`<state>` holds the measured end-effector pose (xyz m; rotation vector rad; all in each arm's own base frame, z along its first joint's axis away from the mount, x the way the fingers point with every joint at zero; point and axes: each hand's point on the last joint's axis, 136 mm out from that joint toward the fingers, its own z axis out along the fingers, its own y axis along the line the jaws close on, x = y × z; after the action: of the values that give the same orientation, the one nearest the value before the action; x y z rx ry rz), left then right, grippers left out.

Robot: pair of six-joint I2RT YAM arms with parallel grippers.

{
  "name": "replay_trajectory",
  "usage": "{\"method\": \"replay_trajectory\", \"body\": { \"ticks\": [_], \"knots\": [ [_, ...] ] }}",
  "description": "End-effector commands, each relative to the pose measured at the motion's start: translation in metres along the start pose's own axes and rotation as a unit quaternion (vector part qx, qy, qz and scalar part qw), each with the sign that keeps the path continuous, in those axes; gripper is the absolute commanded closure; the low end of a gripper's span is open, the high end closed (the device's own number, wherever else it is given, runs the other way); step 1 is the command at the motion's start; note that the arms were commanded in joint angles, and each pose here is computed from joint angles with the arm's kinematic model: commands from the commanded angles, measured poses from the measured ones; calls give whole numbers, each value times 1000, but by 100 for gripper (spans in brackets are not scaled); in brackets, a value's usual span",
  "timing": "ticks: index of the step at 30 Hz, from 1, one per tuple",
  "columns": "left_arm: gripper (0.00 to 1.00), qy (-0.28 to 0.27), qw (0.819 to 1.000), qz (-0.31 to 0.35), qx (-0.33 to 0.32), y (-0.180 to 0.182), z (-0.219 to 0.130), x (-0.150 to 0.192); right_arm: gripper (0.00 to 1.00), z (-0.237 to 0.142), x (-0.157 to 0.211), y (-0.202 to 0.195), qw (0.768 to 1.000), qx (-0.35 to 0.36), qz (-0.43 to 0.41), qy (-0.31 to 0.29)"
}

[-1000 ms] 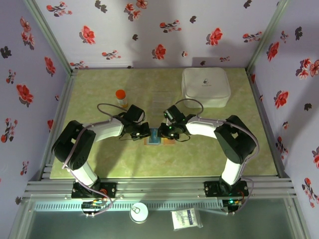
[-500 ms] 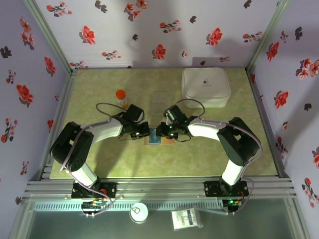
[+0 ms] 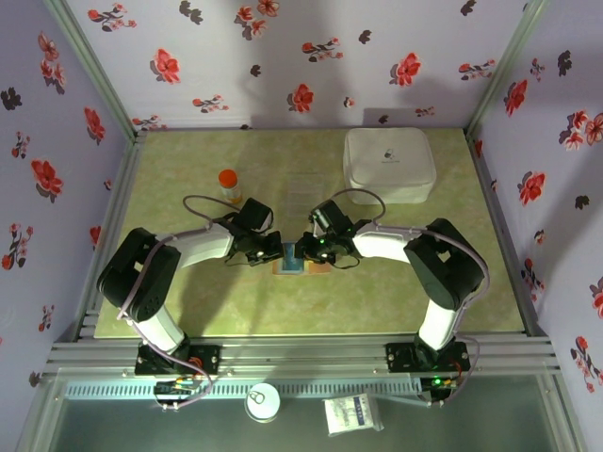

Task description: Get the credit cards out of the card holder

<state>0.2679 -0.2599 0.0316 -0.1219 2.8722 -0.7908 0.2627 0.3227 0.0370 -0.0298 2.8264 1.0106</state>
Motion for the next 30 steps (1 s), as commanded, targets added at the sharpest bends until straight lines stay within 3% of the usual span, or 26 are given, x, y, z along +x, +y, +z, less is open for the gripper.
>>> {"method": "replay_trajectory", "body": {
  "ticks": [1, 9, 17, 30],
  "knots": [
    [100, 12, 1000, 3, -24, 12, 6, 6, 77, -2, 0, -16, 999, 34, 17, -3],
    [99, 11, 1000, 5, -29, 13, 5, 5, 78, -16, -5, -15, 998, 54, 10, -17],
    [99, -5, 1000, 11, -13, -3, -11, -4, 74, -31, -9, 4, 999, 20, -2, -33],
    [99, 2, 999, 32, 12, -33, -16, -2, 74, -31, -7, -12, 999, 12, 23, -27]
  ]
}}
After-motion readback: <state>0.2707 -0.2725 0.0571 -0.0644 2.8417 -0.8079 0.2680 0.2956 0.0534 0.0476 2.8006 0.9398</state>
